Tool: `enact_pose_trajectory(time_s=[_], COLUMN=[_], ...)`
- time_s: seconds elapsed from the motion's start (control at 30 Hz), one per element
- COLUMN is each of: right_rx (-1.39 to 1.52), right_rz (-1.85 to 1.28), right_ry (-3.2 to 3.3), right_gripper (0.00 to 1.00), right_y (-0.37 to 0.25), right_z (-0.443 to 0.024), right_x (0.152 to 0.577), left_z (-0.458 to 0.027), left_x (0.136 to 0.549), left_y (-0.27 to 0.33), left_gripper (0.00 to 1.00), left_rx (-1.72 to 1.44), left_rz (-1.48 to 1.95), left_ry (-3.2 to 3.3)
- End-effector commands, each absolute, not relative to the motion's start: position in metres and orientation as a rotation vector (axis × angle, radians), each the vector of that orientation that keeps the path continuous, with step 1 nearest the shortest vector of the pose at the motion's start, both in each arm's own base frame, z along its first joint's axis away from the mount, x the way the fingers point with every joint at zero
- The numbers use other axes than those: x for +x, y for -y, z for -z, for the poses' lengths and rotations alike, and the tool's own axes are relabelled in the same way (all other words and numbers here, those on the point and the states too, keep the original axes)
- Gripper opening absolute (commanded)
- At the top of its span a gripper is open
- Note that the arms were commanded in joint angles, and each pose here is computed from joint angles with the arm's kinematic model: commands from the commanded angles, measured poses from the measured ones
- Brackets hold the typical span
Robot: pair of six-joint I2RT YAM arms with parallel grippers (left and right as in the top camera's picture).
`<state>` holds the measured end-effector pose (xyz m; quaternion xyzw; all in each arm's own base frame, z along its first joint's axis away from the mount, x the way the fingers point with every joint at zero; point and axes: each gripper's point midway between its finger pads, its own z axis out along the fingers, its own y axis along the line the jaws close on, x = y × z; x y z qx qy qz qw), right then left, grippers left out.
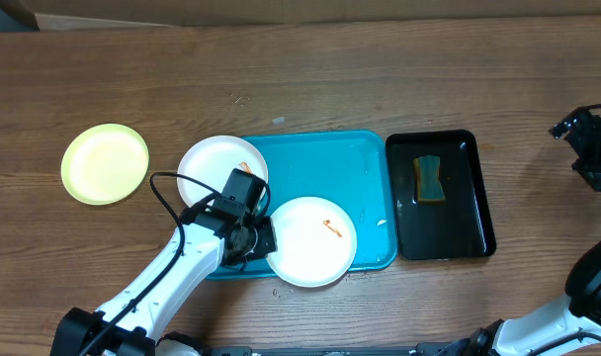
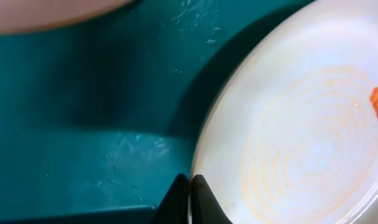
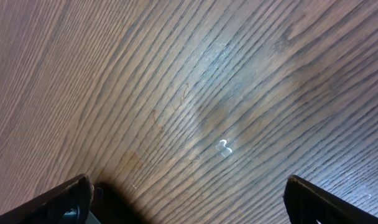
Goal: Clean dirty plates on tray and stack at the side
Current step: 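Grip the white plate rim with the left gripper and pull it left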
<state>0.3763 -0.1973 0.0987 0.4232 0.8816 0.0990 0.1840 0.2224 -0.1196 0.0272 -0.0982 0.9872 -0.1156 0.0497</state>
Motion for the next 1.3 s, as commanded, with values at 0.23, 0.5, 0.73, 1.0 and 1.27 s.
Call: enact_pose_trajectory(time_s=[0.23,0.5,0.73,1.0,1.27], right_rx=[1.179,1.179,1.180,1.179,1.180], right_rz=[-0.280,-0.280,-0.280,-0.280,-0.280], right_ry=[-2.462,-2.462,-2.462,-2.462,-2.462], right_gripper=[1.00,1.00,1.00,1.00,1.00], right_y=[0.199,0.199,0.199,0.199,0.199], right_z=[-0.108,-0.108,-0.108,-0.108,-0.108], right_x=[0.382,0.382,0.382,0.382,0.382], left_z=[-0.039,-0.045,-0.039,-0.070,-0.061], left_x=[0.262,0.301,0.324,0.350,0.327], left_y=[0.135,0.142,0.155,0.164,0.159], left_gripper=[0.04,0.04,0.04,0.12,0.33], left_rx=[-0.213,-0.204,-0.148,-0.107,-0.100], left_rz=[0.433,0.433,0.418,0.402,0.344], left_ry=[-2.831,-2.700,-2.728,-2.698,-2.804])
